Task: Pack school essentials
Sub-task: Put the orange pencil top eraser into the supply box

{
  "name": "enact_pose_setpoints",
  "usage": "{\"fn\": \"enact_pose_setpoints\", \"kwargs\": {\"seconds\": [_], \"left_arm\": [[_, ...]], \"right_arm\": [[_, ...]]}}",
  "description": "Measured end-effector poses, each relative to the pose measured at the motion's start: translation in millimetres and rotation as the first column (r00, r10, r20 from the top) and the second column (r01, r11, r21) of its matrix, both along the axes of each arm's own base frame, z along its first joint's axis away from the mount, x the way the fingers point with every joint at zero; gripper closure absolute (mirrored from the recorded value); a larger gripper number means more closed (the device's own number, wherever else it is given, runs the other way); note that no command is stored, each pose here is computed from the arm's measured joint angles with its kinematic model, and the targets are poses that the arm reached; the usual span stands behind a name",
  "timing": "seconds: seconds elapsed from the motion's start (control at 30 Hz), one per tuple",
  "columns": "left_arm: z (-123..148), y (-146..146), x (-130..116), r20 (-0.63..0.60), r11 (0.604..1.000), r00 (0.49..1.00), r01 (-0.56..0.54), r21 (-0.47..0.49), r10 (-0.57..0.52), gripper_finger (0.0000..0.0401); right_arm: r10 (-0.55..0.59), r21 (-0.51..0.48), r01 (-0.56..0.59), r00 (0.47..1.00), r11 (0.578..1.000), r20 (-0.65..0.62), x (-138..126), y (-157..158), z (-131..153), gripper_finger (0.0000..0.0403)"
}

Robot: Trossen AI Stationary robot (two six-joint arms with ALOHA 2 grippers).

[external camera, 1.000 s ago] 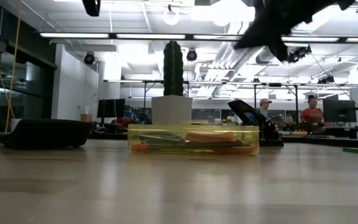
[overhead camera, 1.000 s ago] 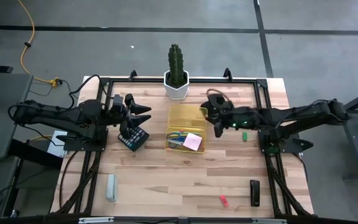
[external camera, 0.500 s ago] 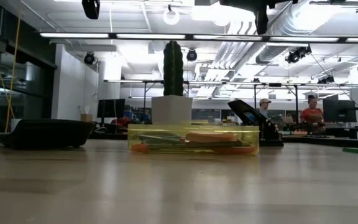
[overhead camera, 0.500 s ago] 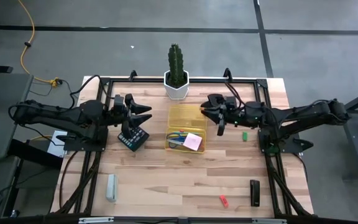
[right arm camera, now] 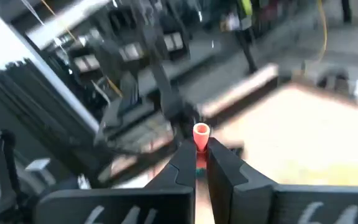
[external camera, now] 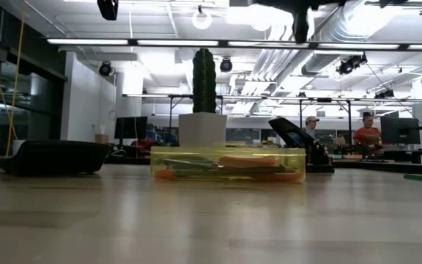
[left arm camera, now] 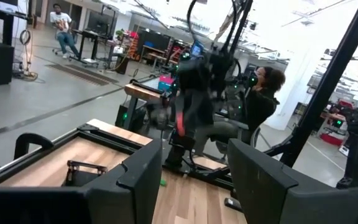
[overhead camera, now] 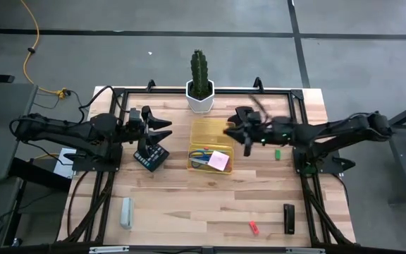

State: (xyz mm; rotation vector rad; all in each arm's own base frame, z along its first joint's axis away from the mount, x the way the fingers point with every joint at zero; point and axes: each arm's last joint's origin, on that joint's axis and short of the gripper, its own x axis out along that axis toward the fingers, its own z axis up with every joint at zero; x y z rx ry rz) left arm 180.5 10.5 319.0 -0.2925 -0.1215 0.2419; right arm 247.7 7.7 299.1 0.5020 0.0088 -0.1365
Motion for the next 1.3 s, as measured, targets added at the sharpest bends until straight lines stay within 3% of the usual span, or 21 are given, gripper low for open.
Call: {"fn": "enact_pose_setpoints", "kwargs": {"seconds": [0.2, 0.37, 0.5, 0.73, 1.0, 1.3], "left_arm": [[0.4, 0.0, 0.0, 0.004, 1.000, 1.000, -0.001, 0.000, 0.001, 0.0231], [0.5, 0.0, 0.0, 0.005, 1.000, 1.000, -0.001, 0.000, 0.001, 0.0231], [0.5, 0.1, -0.1, 0.005, 1.000, 1.000, -0.002, 0.000, 0.002, 0.0231], [0.5, 0.1, -0.1, 0.005, 1.000, 1.000, -0.004, 0.000, 0.004, 0.0231], [0.5, 0.1, -0.1, 0.005, 1.000, 1.000, -0.004, 0.000, 0.004, 0.0231], [0.6, 0.1, -0.1, 0.006, 1.000, 1.000, -0.004, 0.000, 0.004, 0.0231]], "right_arm": [[0.019, 0.120, 0.017, 0.957, 0.993, -0.290, 28.0, 4.7, -56.7, 0.0402], [0.011, 0.173, 0.105, 0.828, 0.979, -0.561, 36.6, 2.3, -108.7, 0.0402], [0.002, 0.164, 0.150, 0.731, 0.975, -0.682, 38.8, 2.3, -137.7, 0.0402], [-0.033, 0.131, 0.188, 0.681, 0.973, -0.732, 44.4, 0.8, -160.9, 0.0402], [-0.081, 0.128, 0.232, 0.718, 0.964, -0.691, 46.6, -0.7, -151.1, 0.0402], [-0.073, 0.135, 0.231, 0.712, 0.963, -0.698, 47.5, -1.0, -150.1, 0.0384]]}}
